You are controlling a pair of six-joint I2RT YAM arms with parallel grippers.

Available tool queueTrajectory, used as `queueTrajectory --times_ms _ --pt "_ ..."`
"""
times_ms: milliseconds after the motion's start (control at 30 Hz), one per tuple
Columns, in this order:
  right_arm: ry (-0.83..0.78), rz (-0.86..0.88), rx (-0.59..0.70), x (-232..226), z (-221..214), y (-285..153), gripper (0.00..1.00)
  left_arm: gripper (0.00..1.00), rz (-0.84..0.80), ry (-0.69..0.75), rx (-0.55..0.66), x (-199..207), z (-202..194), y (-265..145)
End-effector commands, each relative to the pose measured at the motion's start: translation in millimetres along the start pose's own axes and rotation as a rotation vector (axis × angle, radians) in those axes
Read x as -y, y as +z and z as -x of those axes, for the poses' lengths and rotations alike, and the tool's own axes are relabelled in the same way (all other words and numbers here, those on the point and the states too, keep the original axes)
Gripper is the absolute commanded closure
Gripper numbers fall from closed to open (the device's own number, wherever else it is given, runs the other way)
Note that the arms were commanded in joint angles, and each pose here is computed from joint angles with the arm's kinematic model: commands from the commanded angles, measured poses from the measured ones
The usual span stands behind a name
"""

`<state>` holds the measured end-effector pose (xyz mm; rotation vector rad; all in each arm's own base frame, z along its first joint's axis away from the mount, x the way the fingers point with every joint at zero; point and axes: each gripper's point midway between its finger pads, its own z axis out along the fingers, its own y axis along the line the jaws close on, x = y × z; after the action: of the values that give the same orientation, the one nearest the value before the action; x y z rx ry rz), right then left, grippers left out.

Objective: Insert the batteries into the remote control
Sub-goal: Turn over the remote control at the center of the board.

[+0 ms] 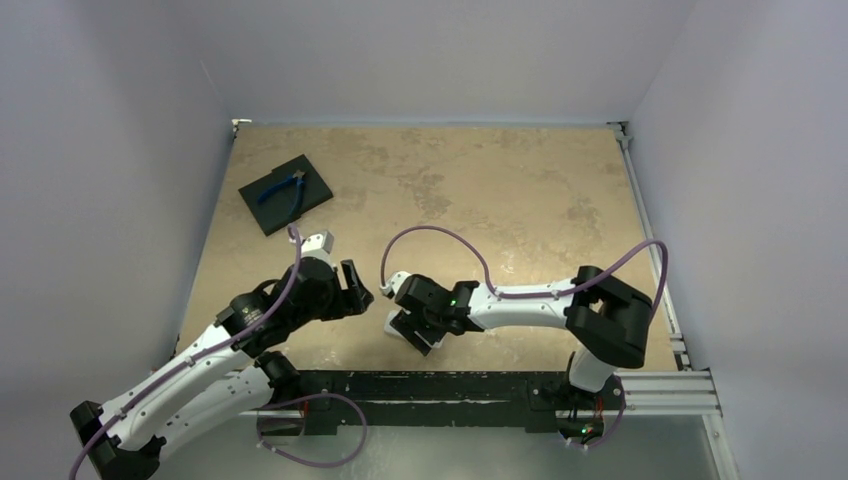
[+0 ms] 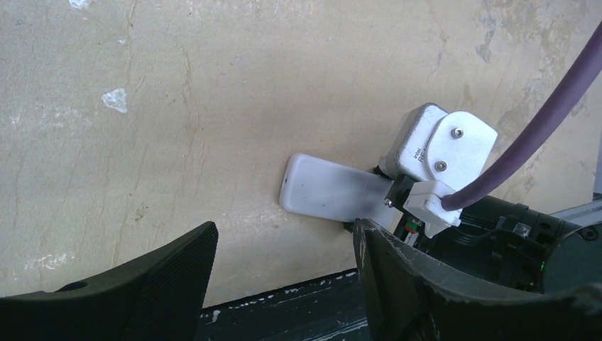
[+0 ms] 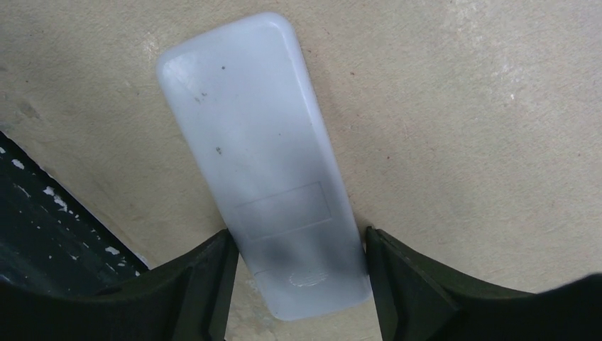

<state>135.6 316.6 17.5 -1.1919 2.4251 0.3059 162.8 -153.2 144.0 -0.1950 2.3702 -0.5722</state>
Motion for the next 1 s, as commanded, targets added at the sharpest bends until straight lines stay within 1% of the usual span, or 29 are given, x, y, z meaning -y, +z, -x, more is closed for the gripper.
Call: queueTrajectory --times_ms 0,167,233,300,333,367,467,600,733,833,967 --pt "0.047 0.030 -0.054 -6.1 -21.8 -4.3 0.33 0.30 -0.030 -0.017 -0.006 6.0 -1.7 0.8" --pt "0.078 0.070 -0.059 -14.1 -32.3 -6.9 0.38 0.30 -0.035 -0.020 -0.023 6.2 -7.6 7.4" --pt "0.086 0.081 -0.055 -17.3 -34.1 -8.3 0.47 0.30 -0.037 -0.022 -0.031 6.2 -10.2 10.3" --pt "0.096 0.090 -0.049 -20.0 -34.4 -9.9 0.60 0.30 -0.038 -0.024 -0.039 6.3 -12.7 12.8" --pt "0.103 0.093 -0.041 -21.3 -32.7 -11.2 0.65 0.30 -0.043 -0.025 -0.041 7.0 -13.6 14.0" --pt "0.119 0.093 -0.033 -21.8 -30.7 -12.5 0.68 0.30 -0.046 -0.027 -0.047 7.0 -15.5 15.3" --pt "0.163 0.103 0.000 -24.4 -22.9 -17.4 0.72 0.30 -0.065 -0.029 -0.054 9.5 -18.7 19.1" --pt "0.207 0.152 0.039 -33.9 -12.5 -24.4 0.85 0.30 -0.126 -0.030 -0.071 17.4 -26.0 24.4" --pt "0.259 0.171 0.075 -36.3 -5.9 -32.2 0.91 0.25 -0.204 -0.027 -0.076 29.9 -28.3 26.7" --pt "0.274 0.179 0.100 -35.9 -1.8 -36.9 0.99 0.22 -0.261 -0.026 -0.073 40.1 -26.2 26.3" --pt "0.322 0.180 0.143 -25.2 4.2 -42.6 1.00 0.15 -0.321 -0.031 -0.073 49.8 -21.2 25.4"
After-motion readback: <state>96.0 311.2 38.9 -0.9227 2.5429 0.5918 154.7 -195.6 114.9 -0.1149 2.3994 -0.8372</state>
